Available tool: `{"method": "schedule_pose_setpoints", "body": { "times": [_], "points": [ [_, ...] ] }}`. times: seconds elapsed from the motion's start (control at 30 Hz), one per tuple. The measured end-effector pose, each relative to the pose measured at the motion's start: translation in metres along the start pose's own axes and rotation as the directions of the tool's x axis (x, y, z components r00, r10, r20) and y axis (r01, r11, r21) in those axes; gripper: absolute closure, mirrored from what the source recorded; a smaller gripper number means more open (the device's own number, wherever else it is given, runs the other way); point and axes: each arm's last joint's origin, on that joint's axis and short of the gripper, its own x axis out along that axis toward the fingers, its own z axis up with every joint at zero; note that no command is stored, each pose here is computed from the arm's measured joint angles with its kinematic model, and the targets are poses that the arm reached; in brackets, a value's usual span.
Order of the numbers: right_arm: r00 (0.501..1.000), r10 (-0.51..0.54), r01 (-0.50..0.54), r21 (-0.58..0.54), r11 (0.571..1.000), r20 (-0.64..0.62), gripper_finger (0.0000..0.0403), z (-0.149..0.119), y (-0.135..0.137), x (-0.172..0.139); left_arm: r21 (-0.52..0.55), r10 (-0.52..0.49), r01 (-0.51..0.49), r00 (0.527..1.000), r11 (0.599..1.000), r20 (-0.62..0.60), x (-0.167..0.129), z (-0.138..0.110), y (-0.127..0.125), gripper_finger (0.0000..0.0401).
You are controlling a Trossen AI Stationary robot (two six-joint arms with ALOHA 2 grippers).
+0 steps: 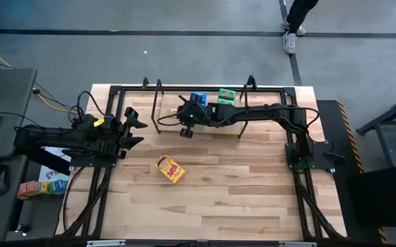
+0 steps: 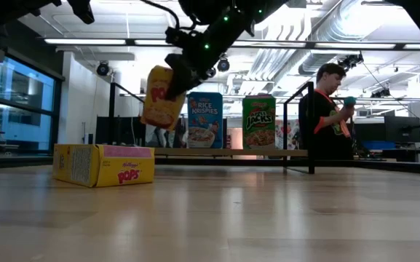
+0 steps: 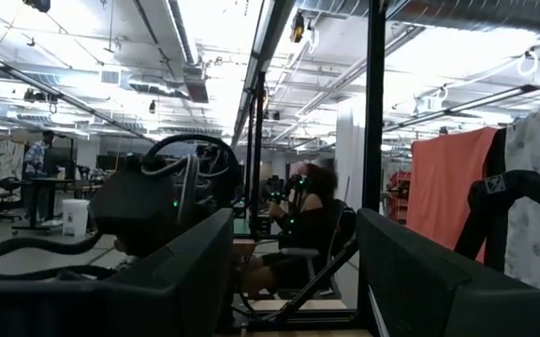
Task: Stack cereal on shelf
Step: Put the right yellow cereal box on the shelf
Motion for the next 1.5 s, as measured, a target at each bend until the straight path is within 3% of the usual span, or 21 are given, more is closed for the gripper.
{"method": "schedule_pose_setpoints", "body": {
  "times": [0.2,0.4,0.6,0.8,1.17,1.5],
  "points": [
    [0.997,0.037,-0.035,-0.02,0.999,0.069,0.0315,0.007,0.002,-0.001,0.0,0.0,0.0,1.0,1.0,0.0,0.0,0.0,0.0,0.0183],
    [0.978,-0.067,0.067,0.01,0.998,0.198,0.0318,0.022,-0.005,-0.004,0.003,0.001,-0.001,1.0,1.0,0.0,0.0,0.0,0.0,0.0183],
    [0.974,-0.19,0.199,-0.073,0.977,0.122,0.0327,0.056,-0.027,-0.027,0.027,0.031,-0.031,1.0,0.999,0.004,0.0,0.0,0.001,0.0183],
    [0.994,-0.089,0.091,-0.024,0.996,0.071,0.0325,0.07,-0.046,-0.025,0.013,0.033,-0.033,0.999,0.999,0.001,0.0,0.0,0.001,0.0183],
    [0.998,-0.02,0.019,-0.027,0.999,-0.06,0.0325,0.04,-0.054,0.031,0.013,0.031,-0.031,1.0,0.999,-0.005,0.0,-0.001,0.001,0.0183],
    [0.987,0.089,-0.085,0.037,0.996,-0.137,0.0325,0.02,-0.057,0.05,0.024,0.031,-0.031,1.0,0.999,-0.006,0.0,-0.001,0.001,0.0183]
  ]
}}
